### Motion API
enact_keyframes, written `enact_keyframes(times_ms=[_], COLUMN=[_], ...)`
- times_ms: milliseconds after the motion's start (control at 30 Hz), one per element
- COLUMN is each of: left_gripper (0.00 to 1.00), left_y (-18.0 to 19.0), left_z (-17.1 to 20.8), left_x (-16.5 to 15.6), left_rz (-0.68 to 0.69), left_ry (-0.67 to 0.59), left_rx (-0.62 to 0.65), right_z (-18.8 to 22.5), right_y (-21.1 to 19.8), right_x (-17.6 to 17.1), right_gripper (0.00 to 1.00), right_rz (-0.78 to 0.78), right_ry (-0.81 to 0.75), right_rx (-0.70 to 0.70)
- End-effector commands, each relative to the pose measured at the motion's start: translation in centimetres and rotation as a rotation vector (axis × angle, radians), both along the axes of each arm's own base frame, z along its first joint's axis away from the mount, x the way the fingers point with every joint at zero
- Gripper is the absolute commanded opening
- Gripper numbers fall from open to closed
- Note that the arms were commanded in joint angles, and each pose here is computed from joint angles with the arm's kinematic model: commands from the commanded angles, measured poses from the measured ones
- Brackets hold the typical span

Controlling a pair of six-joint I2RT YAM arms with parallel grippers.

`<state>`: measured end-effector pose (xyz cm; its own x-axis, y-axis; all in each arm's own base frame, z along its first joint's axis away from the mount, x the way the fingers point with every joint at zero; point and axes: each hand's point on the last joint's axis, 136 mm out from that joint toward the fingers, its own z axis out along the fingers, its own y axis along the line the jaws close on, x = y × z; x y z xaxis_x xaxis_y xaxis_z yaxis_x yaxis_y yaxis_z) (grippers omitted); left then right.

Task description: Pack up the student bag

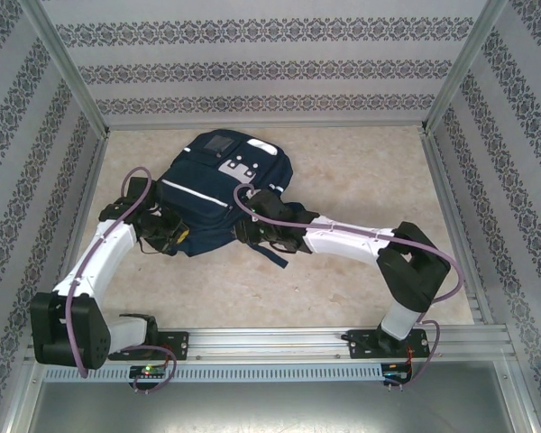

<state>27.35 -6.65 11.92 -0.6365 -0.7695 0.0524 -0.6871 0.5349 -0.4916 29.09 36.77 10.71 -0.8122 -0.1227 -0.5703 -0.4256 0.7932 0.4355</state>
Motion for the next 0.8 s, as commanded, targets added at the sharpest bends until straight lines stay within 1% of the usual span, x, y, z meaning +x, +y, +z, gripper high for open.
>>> enact_keyframes(times_ms=[0, 100, 233, 400, 533, 767], left_gripper=[0.00, 0.00, 0.00, 0.00, 0.00, 0.00], left_y=[-0.1, 0.8, 1.7, 1.9, 2.0, 2.1], left_z=[0.1, -0.9, -2.4, -3.1, -2.7, -3.3], left_x=[1.0, 1.4, 2.3, 3.1, 3.6, 3.3], left_rz=[-0.026, -0.013, -0.007, -0.008, -0.005, -0.002], left_ry=[-0.033, -0.021, 0.000, 0.021, 0.022, 0.045], left_rx=[0.000, 0.054, 0.111, 0.126, 0.129, 0.132], right_z=[-1.1, -2.2, -3.3, -4.8, -5.5, -6.9], right_y=[1.6, 1.7, 2.3, 2.7, 3.4, 4.2], right_x=[-0.5, -0.3, 0.0, 0.7, 1.0, 1.3], right_gripper=[0.38, 0.41, 0.40, 0.38, 0.35, 0.35], right_rz=[0.048, 0.058, 0.080, 0.083, 0.099, 0.107], right_ry=[0.044, 0.039, 0.043, 0.042, 0.048, 0.066], right_rx=[0.095, 0.076, 0.064, 0.044, 0.053, 0.056])
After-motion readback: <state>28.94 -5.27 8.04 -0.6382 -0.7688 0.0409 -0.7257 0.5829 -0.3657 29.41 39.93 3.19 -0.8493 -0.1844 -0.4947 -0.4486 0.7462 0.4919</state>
